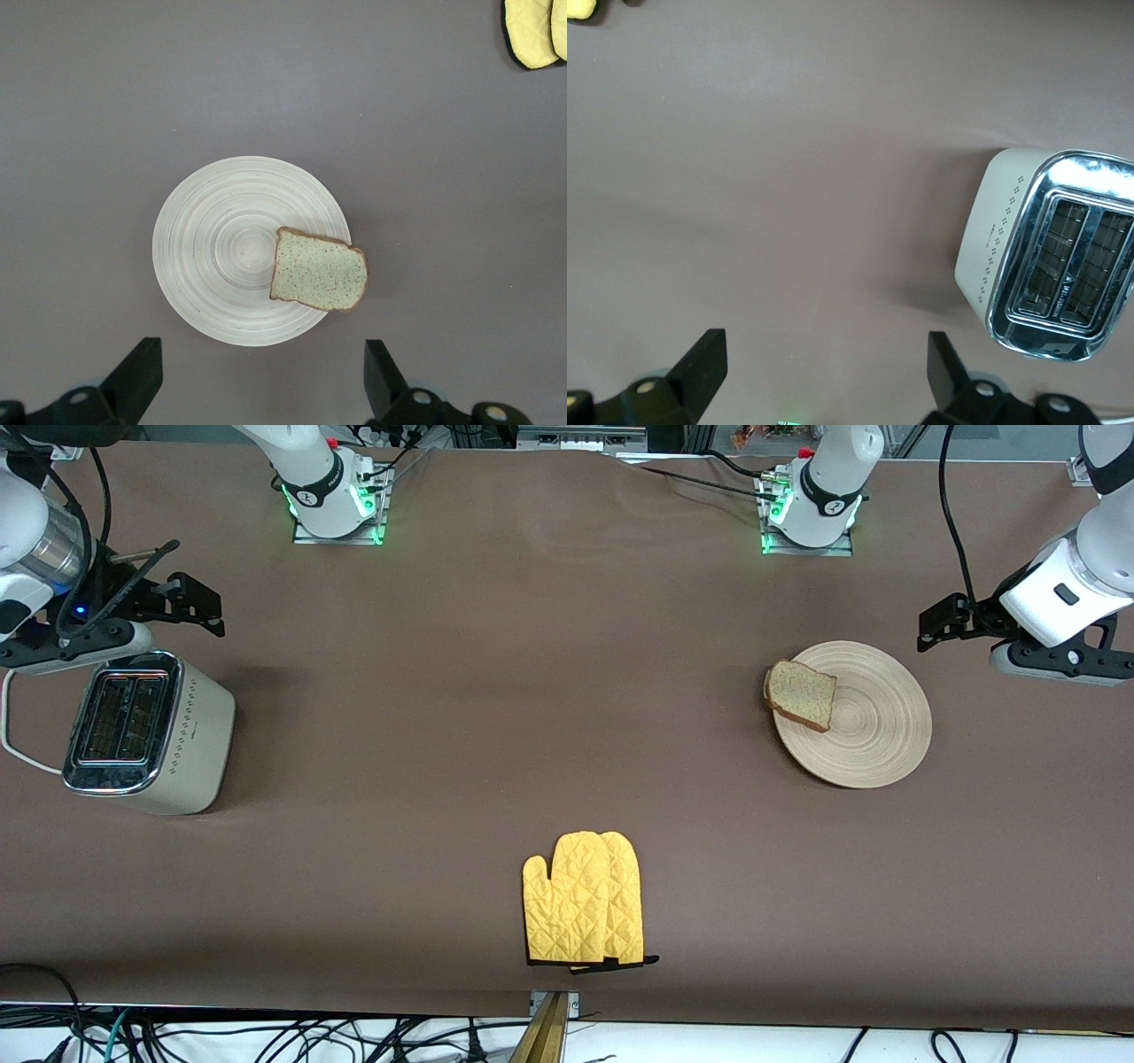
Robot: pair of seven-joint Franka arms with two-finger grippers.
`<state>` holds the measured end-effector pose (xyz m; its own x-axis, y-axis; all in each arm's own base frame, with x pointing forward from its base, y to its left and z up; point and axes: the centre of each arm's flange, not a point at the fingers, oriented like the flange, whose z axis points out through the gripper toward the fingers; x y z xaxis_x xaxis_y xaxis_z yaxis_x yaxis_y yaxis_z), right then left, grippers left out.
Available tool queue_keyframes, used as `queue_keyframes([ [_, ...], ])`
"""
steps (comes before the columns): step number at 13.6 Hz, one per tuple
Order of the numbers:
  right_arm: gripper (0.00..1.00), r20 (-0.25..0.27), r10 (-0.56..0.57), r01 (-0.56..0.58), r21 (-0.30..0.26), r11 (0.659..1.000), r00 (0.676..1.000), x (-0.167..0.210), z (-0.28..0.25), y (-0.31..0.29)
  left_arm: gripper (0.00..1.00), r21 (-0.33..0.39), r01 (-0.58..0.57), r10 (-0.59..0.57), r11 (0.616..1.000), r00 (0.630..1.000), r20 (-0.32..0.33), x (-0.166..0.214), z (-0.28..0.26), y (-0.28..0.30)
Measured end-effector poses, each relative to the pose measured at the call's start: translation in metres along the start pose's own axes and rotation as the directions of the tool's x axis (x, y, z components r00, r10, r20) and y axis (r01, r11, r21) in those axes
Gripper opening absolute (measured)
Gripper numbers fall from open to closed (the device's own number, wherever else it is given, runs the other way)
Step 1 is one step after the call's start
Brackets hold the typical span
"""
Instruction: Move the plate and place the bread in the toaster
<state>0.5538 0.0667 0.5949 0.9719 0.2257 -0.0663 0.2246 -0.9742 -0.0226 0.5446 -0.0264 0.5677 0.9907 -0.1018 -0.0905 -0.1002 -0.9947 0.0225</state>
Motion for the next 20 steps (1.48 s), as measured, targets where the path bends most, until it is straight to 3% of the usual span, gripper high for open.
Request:
queue_keyframes([
  [14, 1.0, -0.001, 0.0, 0.0, 0.0, 1.0, 1.0, 0.0, 0.0, 0.0, 1.0, -0.003, -0.002, 0.002, 1.0, 1.0, 0.022, -0.002, 0.002, -0.001],
  [15, 1.0, -0.001, 0.0, 0.0, 0.0, 1.0, 1.0, 0.0, 0.0, 0.0, 1.0, -0.02, -0.004, 0.004, 1.0, 0.999, 0.041, -0.004, 0.005, -0.005],
  [17, 1.0, -0.001, 0.0, 0.0, 0.0, 1.0, 1.0, 0.0, 0.0, 0.0, 1.0, -0.119, -0.017, 0.024, 0.993, 0.998, 0.065, -0.003, 0.017, -0.036],
  [20, 1.0, -0.001, -0.001, 0.001, 0.0, 1.0, 1.0, 0.0, 0.0, 0.0, 1.0, -0.262, -0.051, 0.069, 0.964, 0.996, 0.062, -0.001, 0.055, -0.126],
])
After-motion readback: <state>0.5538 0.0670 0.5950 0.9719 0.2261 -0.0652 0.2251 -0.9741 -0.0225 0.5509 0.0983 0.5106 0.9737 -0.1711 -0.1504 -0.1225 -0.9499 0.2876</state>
